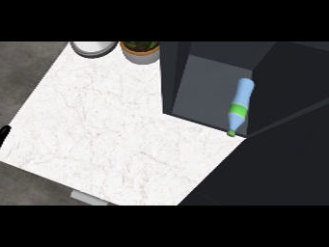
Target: Pick up the bottled water, place it into the cabinet and close the cabinet
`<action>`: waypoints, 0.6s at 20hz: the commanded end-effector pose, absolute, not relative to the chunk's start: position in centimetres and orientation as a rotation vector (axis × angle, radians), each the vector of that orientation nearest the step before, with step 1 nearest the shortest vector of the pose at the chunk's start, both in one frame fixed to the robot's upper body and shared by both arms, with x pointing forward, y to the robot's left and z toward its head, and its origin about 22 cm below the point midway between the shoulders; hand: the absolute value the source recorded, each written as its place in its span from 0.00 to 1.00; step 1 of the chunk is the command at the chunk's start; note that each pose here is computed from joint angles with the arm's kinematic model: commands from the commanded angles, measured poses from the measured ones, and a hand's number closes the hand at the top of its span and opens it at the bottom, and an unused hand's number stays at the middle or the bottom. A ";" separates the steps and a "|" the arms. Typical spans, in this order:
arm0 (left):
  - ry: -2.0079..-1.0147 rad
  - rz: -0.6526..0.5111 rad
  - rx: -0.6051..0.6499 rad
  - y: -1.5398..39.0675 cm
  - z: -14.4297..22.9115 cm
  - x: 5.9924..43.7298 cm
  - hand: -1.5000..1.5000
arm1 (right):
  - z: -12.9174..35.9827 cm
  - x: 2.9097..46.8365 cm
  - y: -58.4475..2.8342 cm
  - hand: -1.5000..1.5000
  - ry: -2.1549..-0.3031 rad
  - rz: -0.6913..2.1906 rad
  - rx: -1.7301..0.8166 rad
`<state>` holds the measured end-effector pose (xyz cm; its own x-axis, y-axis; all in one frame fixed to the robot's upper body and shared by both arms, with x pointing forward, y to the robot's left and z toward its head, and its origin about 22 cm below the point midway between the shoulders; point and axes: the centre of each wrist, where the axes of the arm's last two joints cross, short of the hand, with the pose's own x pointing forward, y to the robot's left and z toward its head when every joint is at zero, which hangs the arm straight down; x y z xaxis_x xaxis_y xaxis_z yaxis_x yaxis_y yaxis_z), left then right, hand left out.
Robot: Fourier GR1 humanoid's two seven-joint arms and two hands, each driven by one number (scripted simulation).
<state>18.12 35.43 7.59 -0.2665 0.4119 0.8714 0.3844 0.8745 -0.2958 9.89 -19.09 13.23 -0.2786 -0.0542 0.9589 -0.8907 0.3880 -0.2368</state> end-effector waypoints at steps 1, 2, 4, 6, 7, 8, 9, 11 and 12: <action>-1.888 0.019 -0.581 35.9 7.8 18.3 0.00 | 12.5 10.4 -17.6 1.00 -1.617 0.924 0.888; -1.885 0.026 -0.612 35.2 7.5 18.3 0.00 | 12.7 10.8 -17.7 1.00 -1.626 0.938 0.861; -1.883 0.027 -0.588 35.9 7.7 18.4 0.00 | 13.2 11.5 -17.8 1.00 -1.653 0.979 0.787; -1.871 0.028 -0.591 35.9 7.6 18.3 0.00 | 13.4 12.4 -18.0 1.00 -1.652 1.023 0.709; -1.872 0.019 -0.585 36.1 7.8 18.5 0.00 | 13.5 12.7 -17.8 1.00 -1.651 1.030 0.694; -1.873 0.028 -0.599 35.8 7.7 18.4 0.00 | 13.5 13.2 -17.8 1.00 -1.632 1.048 0.668; -1.878 0.033 -0.596 35.6 7.5 18.5 0.00 | 13.4 13.8 -17.6 1.00 -1.623 1.060 0.647; -1.866 0.026 -0.604 35.9 7.6 18.4 0.00 | 13.4 14.9 -17.3 1.00 -1.602 1.072 0.614; -1.884 0.030 -0.598 35.7 7.7 18.7 0.00 | 13.4 15.6 -17.3 1.00 -1.601 1.081 0.583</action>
<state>18.44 35.76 7.62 -0.2583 0.4129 0.8734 0.3880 0.8723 -0.2977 13.67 -18.26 13.58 -0.3227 0.0820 0.9429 -0.8451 0.4236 -0.3261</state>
